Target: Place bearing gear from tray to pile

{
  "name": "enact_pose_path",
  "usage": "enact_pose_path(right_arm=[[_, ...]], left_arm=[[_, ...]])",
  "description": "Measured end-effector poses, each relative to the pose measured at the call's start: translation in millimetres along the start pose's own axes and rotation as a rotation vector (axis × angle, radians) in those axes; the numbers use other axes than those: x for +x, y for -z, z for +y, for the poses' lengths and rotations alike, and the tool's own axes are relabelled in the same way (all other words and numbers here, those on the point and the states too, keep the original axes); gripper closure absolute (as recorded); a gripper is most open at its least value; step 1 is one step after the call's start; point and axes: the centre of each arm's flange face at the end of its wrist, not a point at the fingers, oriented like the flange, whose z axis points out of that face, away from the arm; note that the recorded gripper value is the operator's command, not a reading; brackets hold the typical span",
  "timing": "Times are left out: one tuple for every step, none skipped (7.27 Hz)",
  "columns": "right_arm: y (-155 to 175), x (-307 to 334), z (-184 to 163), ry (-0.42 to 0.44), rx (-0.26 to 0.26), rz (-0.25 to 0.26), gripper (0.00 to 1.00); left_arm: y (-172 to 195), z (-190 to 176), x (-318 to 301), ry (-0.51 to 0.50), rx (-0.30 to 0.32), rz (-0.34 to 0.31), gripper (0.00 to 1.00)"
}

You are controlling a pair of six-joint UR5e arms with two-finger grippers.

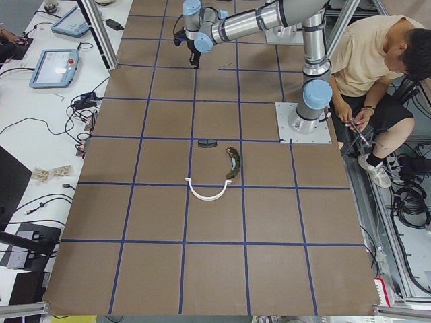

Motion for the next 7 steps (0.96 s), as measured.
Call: enact_pose_path(right_arm=[[23,-16,-43,-0.083,0.047,-0.009,1.00],[39,-39,-106,-0.164,0.075,-0.021,1.00],[51,-68,-176,-0.251,0.091,-0.032,1.00],[60,-102,-241,-0.341,0.099,-0.042,1.00],[68,-144,-303,-0.424,0.104,-0.051,1.00],[74,-190,-358,-0.506,0.106,-0.065,1.00],[73,-237,-406,-0.591,0.100,-0.082,1.00]], left_arm=[[16,-11,-63,0.031,-0.018,-0.014,1.00],[25,-13,-130,0.064,-0.037,-0.036,1.00],[29,-6,-194,0.100,-0.059,-0.043,1.00],[29,6,-246,0.108,-0.076,-0.040,1.00],[26,19,-290,0.112,-0.091,-0.032,1.00],[17,35,-328,0.135,-0.109,-0.018,1.00],[4,54,-359,0.149,-0.130,0.003,1.00]])
